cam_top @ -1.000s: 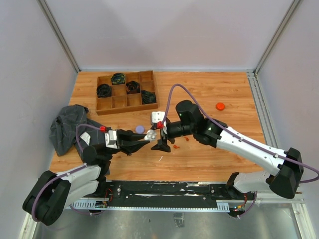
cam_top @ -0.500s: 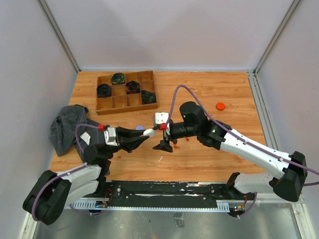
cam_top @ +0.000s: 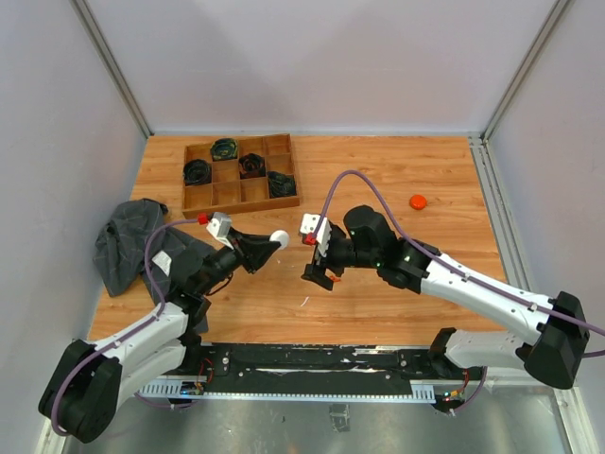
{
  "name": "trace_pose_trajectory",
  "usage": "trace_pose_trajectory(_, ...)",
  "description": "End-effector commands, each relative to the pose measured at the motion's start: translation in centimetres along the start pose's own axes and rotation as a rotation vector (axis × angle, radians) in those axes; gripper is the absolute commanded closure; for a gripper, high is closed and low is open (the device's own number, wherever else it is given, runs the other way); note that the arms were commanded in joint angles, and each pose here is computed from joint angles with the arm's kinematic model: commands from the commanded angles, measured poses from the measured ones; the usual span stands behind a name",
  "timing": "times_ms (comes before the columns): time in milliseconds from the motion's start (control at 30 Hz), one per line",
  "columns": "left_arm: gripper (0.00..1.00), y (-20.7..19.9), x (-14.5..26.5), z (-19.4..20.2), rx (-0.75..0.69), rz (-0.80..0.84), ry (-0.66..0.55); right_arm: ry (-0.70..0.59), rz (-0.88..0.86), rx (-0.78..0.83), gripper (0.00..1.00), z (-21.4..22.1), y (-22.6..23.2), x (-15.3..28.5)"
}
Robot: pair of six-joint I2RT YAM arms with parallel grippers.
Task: Insert the wireless bluetooth earbuds into the charging case
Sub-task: Place the charging case at the center of the board.
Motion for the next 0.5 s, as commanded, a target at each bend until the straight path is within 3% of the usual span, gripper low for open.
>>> trace_pose_trajectory(0, 1.0, 3.8, 0.9, 1.9, 0.172, -0.339, 0.073, 0.064, 0.144, -0.076, 0.17, 1.7, -0.8, 0.4)
trace_pose_trajectory(300, 1.0, 6.6, 2.2, 4.3, 0.456, -0.67, 0.1, 0.068, 0.208, -0.103, 0.17, 3.7, -0.3, 0.3)
trace_pose_trajectory(467, 1.0, 7.6, 2.4, 5.1, 0.534, -0.77, 0.088, 0.069, 0.224, -0.111, 0.17, 4.0, -0.3, 0.1)
Point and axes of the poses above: each gripper's point midway between its finger pads, its own x axis back along the fingers, its own y axis along the line the jaws close on, z = x × y, the point moved 6 cm from there along x, back along the fingers, and after that the axes turned 13 degrees about x, right-handed, at the moved point
